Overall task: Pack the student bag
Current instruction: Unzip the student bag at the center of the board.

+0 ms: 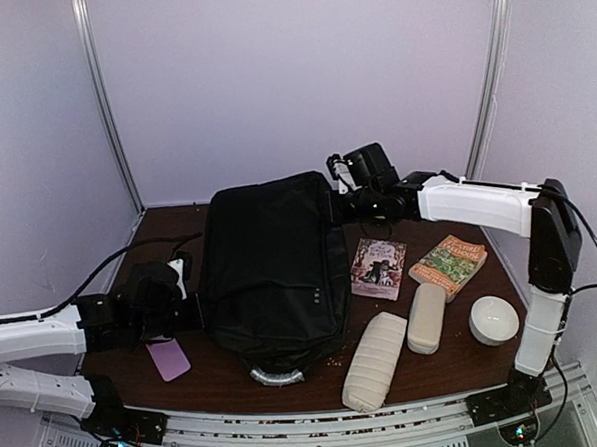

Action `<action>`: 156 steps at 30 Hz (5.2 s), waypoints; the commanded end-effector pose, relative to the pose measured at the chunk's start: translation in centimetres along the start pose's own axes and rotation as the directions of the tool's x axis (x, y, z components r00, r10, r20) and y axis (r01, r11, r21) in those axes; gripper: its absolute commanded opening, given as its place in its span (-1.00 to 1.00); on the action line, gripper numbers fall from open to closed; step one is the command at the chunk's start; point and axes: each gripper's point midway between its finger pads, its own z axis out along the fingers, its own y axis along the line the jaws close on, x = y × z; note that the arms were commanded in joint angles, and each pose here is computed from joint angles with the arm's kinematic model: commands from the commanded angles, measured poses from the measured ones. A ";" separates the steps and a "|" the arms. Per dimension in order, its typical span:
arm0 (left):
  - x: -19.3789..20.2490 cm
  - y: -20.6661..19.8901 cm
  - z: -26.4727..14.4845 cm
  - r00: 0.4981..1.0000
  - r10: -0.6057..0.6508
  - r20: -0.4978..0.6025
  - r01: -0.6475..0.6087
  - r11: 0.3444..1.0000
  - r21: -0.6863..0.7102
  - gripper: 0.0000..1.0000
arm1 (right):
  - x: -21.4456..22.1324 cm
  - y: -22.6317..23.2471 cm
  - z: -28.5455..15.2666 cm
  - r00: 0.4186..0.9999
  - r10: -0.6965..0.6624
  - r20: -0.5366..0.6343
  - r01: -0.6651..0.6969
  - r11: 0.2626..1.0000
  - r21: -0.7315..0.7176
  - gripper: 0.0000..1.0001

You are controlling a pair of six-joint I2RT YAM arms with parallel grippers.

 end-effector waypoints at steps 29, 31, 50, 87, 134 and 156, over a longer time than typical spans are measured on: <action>-5.1 0.4 -3.7 0.983 -0.010 0.186 0.037 0.989 -0.145 0.85 | -2.7 7.3 -7.4 0.990 -0.141 0.024 0.141 0.990 -0.004 0.90; -5.3 1.4 -4.4 0.980 -0.010 0.197 0.044 0.985 -0.169 0.84 | 1.1 10.4 -8.0 0.978 -0.208 -0.004 0.206 0.973 -0.104 0.80; -7.7 7.5 -14.2 0.926 -0.007 0.377 0.118 0.955 -0.272 0.79 | 20.4 28.9 -3.1 0.813 -0.578 -0.062 0.519 0.770 -0.370 0.26; -4.2 4.3 -9.7 0.976 0.022 0.215 0.000 0.995 -0.103 0.66 | 16.2 19.9 -1.4 0.853 -0.519 -0.057 0.517 0.855 -0.047 -1.00; 5.1 -9.6 4.1 0.912 0.402 -0.081 -0.308 0.802 0.512 0.21 | 14.4 17.6 -6.7 0.957 -0.287 -0.038 0.258 0.905 -0.337 -1.00; 6.7 -8.4 3.9 0.903 0.409 -0.135 -0.292 0.811 0.506 -1.00 | 14.0 16.8 -6.8 0.960 -0.279 -0.034 0.253 0.910 -0.327 -1.00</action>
